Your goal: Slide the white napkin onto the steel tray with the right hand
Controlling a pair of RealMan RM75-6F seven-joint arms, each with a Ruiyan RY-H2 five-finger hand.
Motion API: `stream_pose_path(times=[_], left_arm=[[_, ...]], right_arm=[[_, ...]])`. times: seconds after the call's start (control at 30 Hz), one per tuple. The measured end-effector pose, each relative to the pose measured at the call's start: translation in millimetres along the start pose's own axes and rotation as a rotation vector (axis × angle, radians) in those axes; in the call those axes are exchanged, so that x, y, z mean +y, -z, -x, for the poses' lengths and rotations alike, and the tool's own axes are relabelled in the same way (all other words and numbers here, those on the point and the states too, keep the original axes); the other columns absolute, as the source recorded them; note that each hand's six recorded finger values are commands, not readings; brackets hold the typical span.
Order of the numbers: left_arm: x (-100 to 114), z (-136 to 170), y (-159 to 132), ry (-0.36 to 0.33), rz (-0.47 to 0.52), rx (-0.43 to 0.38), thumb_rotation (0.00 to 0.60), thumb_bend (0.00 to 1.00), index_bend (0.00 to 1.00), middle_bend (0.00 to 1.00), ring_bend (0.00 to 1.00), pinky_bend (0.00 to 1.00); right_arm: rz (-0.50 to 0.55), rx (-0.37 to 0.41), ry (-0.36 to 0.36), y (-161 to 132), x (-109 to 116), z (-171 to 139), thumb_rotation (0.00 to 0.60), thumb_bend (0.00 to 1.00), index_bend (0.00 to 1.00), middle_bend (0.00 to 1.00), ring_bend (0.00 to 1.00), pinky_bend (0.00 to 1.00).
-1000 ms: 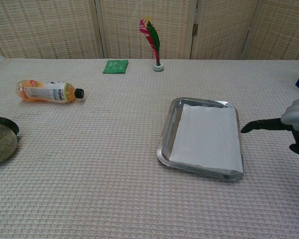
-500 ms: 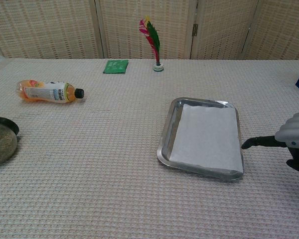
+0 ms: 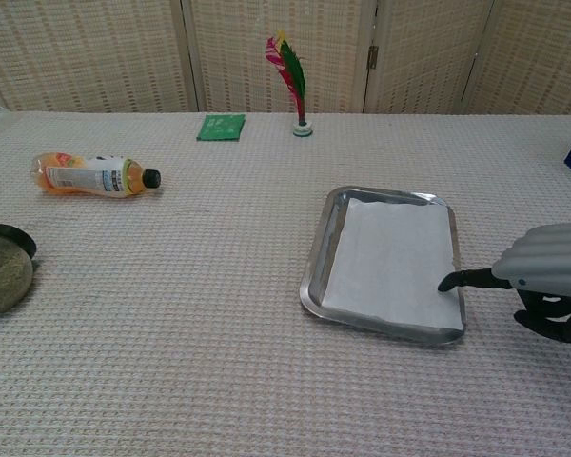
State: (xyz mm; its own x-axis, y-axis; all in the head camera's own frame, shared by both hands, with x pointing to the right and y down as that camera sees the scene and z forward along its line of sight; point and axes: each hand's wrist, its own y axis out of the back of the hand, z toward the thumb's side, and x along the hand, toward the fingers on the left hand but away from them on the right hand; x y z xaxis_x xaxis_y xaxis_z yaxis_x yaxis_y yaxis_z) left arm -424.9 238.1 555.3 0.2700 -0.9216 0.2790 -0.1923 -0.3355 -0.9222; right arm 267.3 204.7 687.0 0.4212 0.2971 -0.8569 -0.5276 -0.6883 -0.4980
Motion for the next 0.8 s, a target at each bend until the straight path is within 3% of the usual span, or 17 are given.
stream_pose_path(times=[0.8], left_arm=[[0.8, -1.6, 2.6, -0.002, 0.001, 0.007, 0.600, 0.52, 0.00, 0.00, 0.00, 0.04]], right_arm=[[-0.042, 0.052, 0.005, -17.5, 8.2, 35.0, 0.600, 0.72, 0.06, 1.00, 1.00, 1.00]])
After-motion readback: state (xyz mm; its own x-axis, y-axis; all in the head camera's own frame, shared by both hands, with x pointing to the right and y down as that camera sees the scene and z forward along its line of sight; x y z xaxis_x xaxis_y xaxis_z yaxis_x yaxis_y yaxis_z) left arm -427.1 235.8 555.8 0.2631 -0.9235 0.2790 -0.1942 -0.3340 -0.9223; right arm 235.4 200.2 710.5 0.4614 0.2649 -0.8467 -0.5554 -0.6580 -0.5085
